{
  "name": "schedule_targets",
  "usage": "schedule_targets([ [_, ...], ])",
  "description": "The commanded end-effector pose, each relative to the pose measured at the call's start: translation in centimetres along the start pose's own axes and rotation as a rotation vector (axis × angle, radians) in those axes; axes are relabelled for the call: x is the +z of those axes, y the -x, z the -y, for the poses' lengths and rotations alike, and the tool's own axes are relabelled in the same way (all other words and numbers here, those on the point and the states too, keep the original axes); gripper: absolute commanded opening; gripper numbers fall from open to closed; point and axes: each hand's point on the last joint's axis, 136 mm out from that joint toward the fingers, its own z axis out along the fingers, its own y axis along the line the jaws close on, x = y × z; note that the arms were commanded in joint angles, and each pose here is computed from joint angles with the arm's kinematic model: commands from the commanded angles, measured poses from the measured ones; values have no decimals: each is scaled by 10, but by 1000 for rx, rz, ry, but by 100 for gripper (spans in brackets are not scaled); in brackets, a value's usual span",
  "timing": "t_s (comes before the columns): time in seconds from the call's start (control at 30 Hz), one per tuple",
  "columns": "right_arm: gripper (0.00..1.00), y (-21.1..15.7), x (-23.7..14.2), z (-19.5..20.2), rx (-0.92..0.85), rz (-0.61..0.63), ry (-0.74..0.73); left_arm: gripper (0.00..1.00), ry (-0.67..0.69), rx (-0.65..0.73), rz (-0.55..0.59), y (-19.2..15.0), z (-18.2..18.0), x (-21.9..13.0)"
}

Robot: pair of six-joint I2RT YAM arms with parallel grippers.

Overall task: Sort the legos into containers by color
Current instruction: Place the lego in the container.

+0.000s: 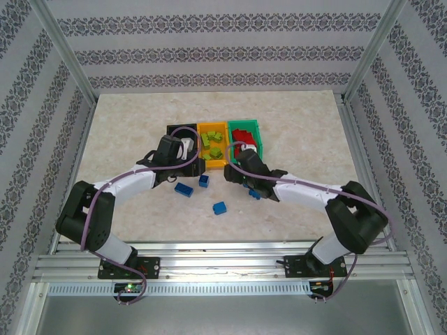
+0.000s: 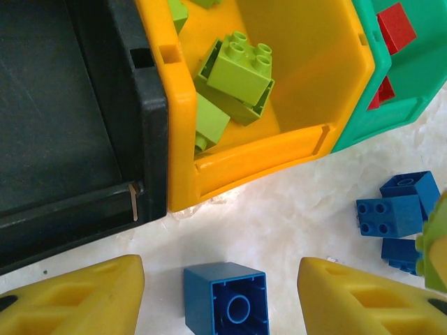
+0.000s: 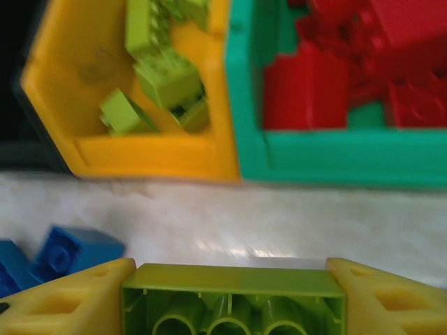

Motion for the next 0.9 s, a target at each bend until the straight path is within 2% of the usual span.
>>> schedule_targets([
  [0.0, 62, 37, 8, -29, -28, 59, 97, 60, -11, -25, -6, -4, -2, -8],
  [0.33, 65, 107, 52, -35, 7, 59, 128, 60, -36, -55, -27, -18, -1, -11],
  [0.47, 71, 126, 64, -40, 36, 38, 163, 60, -46, -69, -26, -22, 0, -13],
  [0.57, 74, 129, 64, -43, 24, 35, 171, 60, -58, -72, -32, -23, 2, -14],
  [0.87, 76, 109, 46, -32, 27, 27, 179, 61, -102, -74, -67, -26, 7, -3],
])
